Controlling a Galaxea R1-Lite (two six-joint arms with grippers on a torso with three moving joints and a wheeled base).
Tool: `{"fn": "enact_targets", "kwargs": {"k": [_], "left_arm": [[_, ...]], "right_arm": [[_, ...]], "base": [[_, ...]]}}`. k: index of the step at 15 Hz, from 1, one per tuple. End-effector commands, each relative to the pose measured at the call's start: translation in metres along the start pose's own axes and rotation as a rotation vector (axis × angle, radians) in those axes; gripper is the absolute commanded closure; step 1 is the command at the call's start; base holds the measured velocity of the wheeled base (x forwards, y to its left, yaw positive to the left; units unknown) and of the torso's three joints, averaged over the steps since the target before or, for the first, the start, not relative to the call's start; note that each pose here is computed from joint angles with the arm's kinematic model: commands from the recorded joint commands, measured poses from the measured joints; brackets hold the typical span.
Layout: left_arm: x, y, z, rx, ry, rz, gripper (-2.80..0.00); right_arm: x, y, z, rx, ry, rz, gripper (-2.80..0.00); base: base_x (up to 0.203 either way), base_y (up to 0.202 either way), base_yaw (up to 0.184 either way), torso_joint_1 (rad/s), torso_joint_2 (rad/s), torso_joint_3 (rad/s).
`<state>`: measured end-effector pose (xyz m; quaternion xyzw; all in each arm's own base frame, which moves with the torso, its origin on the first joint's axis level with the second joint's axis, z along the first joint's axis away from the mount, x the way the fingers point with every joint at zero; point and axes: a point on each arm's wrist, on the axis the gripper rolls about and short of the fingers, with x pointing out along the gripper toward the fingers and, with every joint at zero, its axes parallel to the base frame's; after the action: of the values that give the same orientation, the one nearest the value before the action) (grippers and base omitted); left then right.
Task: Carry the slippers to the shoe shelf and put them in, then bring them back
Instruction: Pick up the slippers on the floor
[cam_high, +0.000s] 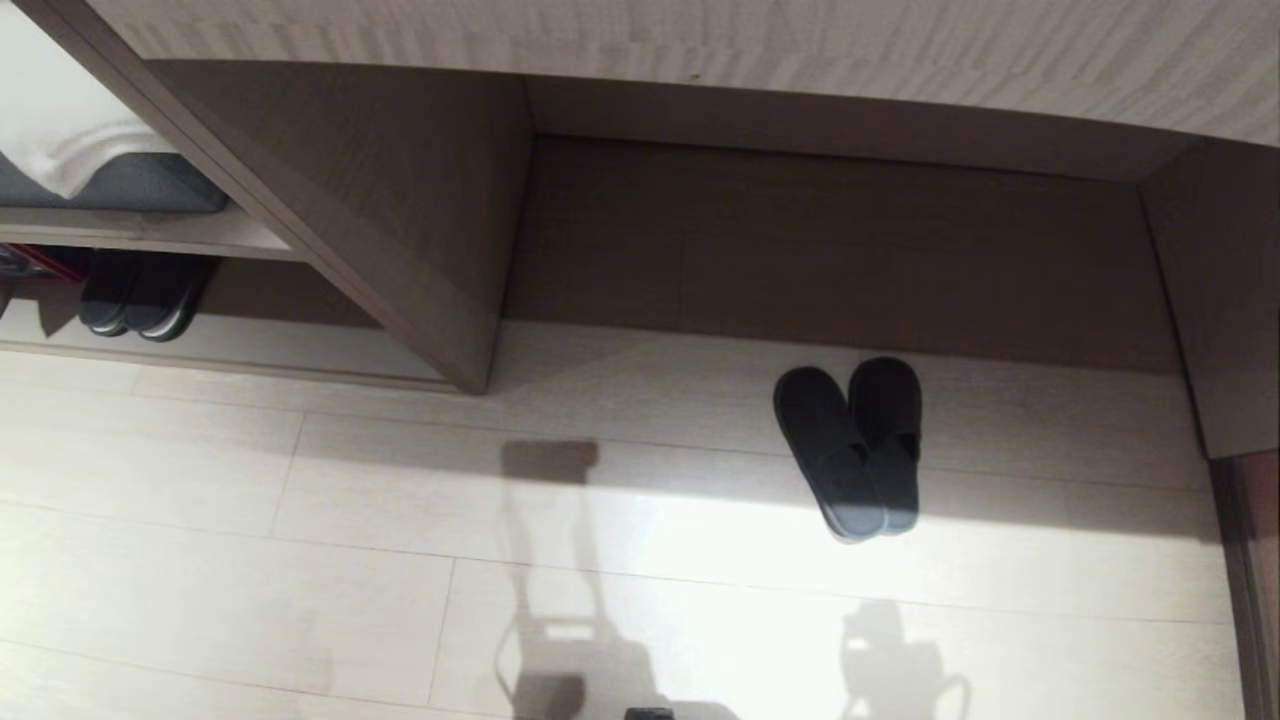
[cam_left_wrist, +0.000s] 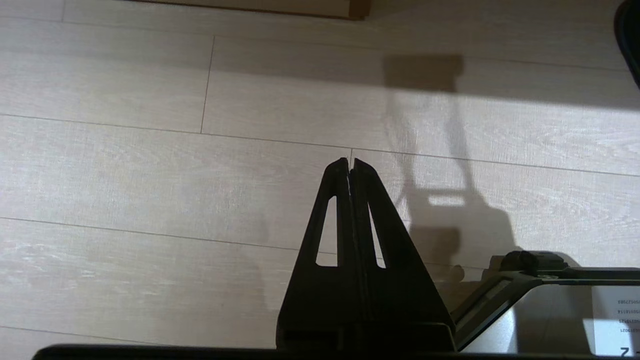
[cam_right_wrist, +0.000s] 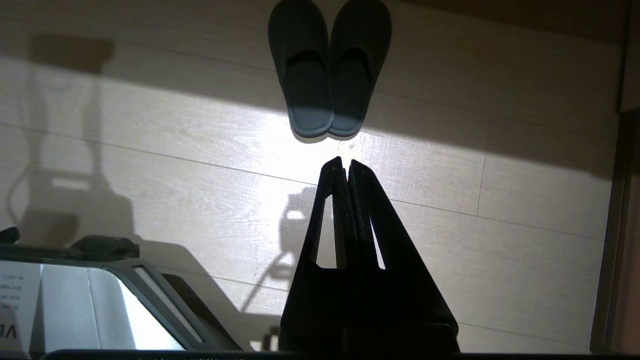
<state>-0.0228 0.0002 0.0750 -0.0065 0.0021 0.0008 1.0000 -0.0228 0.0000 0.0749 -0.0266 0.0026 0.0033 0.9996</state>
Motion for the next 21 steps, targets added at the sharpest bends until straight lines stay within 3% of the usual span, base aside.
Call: {"fn": "enact_targets", "kwargs": {"k": [1, 21], "left_arm": [[0.0001, 0.0000, -0.0005, -0.001, 0.002, 0.002, 0.00], [0.0001, 0.0000, -0.0005, -0.001, 0.002, 0.002, 0.00]], "right_arm": [[-0.0001, 0.0000, -0.0001, -0.001, -0.001, 0.001, 0.00], [0.0000, 0.0001, -0.0001, -0.002, 0.000, 0.002, 0.00]], "base": [[0.000, 0.000, 0.000, 0.002, 0.00, -0.192], [0.000, 0.000, 0.000, 0.002, 0.00, -0.194]]}}
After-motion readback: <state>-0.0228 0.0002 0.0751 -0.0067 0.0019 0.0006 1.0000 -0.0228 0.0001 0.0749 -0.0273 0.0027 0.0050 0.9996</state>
